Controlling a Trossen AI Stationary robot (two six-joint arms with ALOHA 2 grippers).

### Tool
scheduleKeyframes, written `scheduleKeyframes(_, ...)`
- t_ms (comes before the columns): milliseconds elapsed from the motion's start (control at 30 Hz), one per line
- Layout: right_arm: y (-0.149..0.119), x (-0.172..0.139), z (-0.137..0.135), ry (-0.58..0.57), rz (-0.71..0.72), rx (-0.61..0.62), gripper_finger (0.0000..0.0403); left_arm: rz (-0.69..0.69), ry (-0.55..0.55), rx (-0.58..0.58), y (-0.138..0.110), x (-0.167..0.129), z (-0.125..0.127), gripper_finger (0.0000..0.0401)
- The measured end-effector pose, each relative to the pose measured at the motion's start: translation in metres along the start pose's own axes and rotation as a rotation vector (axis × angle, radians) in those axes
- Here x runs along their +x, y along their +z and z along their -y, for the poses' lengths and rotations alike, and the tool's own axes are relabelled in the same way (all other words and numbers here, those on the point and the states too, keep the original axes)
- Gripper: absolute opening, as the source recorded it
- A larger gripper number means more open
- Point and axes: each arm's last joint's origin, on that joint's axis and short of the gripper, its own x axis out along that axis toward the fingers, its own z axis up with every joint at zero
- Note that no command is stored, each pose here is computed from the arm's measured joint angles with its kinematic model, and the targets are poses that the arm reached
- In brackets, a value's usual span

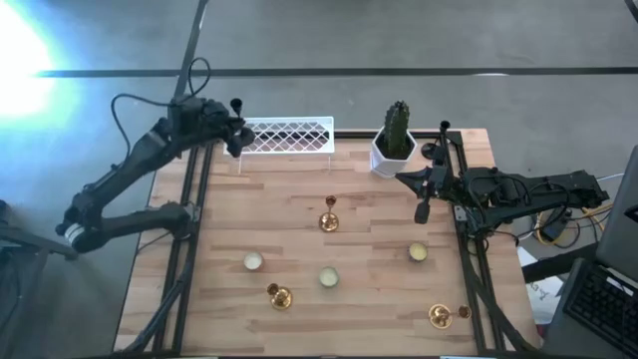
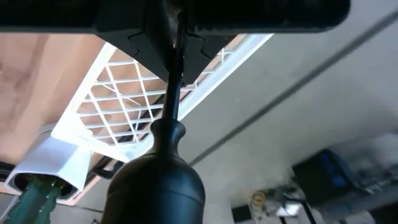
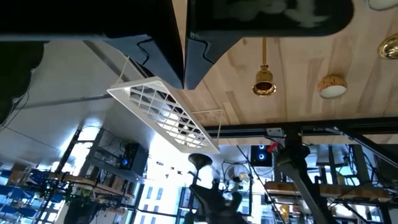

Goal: Pick & Place candle stick holders
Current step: Put the bottom black candle holder on the shelf

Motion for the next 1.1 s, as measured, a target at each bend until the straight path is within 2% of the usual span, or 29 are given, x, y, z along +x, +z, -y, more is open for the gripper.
scheduleKeyframes(233,0.000,0.000,0.000,0.000,0.000,-0.007,0.0008,0.002,-0.003,0.012,0.002,0.028,-0.005,0.0019)
scheduleKeyframes(400,0.000,0.000,0.000,0.000,-0.001,0.003,0.0008,0.006,0.042,-0.007,-0.003,0.038,-0.010,0.0019)
scheduleKeyframes(633,0.000,0.000,0.000,0.000,-0.002,0.011,0.0008,0.112,0.102,-0.116,-0.030,0.029,-0.015,0.0019)
scheduleKeyframes(767,0.000,0.000,0.000,0.000,-0.002,0.011,0.0008,0.142,0.111,-0.158,-0.038,0.022,-0.017,0.0019)
scheduleKeyframes(1100,-0.001,0.000,0.000,0.000,-0.002,0.016,0.0008,0.093,0.160,-0.153,-0.027,0.027,-0.031,0.0019)
